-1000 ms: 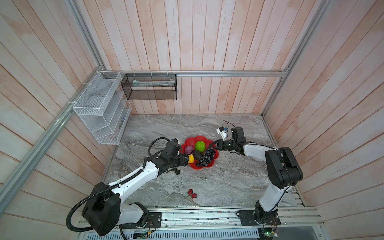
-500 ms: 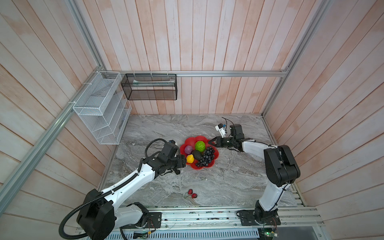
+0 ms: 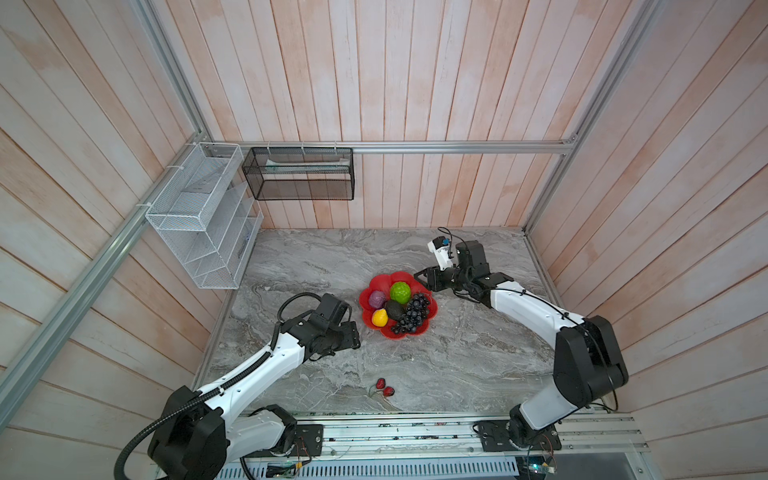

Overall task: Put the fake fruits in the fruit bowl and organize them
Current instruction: 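Open the right gripper over the grapes while the left gripper moves toward the black cherries, then lower the left gripper onto the black cherry pair and close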

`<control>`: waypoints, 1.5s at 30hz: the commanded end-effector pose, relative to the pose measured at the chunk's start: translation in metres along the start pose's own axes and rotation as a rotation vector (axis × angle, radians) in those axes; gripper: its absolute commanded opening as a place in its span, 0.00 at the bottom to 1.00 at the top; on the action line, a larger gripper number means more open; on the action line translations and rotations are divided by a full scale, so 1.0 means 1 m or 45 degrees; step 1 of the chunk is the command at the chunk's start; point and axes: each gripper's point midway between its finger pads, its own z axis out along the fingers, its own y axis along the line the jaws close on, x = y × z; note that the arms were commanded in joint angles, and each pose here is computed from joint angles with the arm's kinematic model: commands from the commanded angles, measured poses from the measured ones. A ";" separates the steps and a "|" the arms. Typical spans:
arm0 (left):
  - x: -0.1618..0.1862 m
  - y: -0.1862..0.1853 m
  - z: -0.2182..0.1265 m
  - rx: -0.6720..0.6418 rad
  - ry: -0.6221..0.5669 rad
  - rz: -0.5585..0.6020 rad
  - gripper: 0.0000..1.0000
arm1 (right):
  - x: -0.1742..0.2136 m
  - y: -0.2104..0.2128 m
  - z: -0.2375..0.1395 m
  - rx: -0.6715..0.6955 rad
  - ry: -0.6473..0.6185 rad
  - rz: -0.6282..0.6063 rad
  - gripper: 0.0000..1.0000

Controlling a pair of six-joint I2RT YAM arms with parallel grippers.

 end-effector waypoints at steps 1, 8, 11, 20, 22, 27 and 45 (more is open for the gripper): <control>0.005 0.007 0.010 -0.027 0.036 -0.028 0.68 | -0.008 -0.004 -0.016 0.083 -0.075 -0.017 0.46; -0.015 0.007 0.032 -0.071 -0.002 0.041 0.61 | -0.014 0.012 -0.033 0.041 -0.139 -0.001 0.42; -0.020 0.004 0.044 -0.061 -0.003 0.083 0.59 | -0.010 0.016 -0.032 0.040 -0.127 -0.009 0.40; -0.035 0.003 0.054 -0.092 -0.048 0.142 0.54 | 0.013 0.009 -0.016 0.038 -0.056 0.031 0.36; -0.039 0.003 0.055 -0.100 -0.063 0.152 0.51 | 0.016 0.008 -0.013 0.039 -0.043 0.035 0.35; -0.043 0.000 0.062 -0.099 -0.056 0.174 0.38 | 0.022 0.005 -0.009 0.050 -0.024 0.036 0.30; -0.047 -0.003 0.039 -0.058 -0.132 0.181 0.00 | 0.027 0.006 -0.003 0.048 -0.012 0.045 0.25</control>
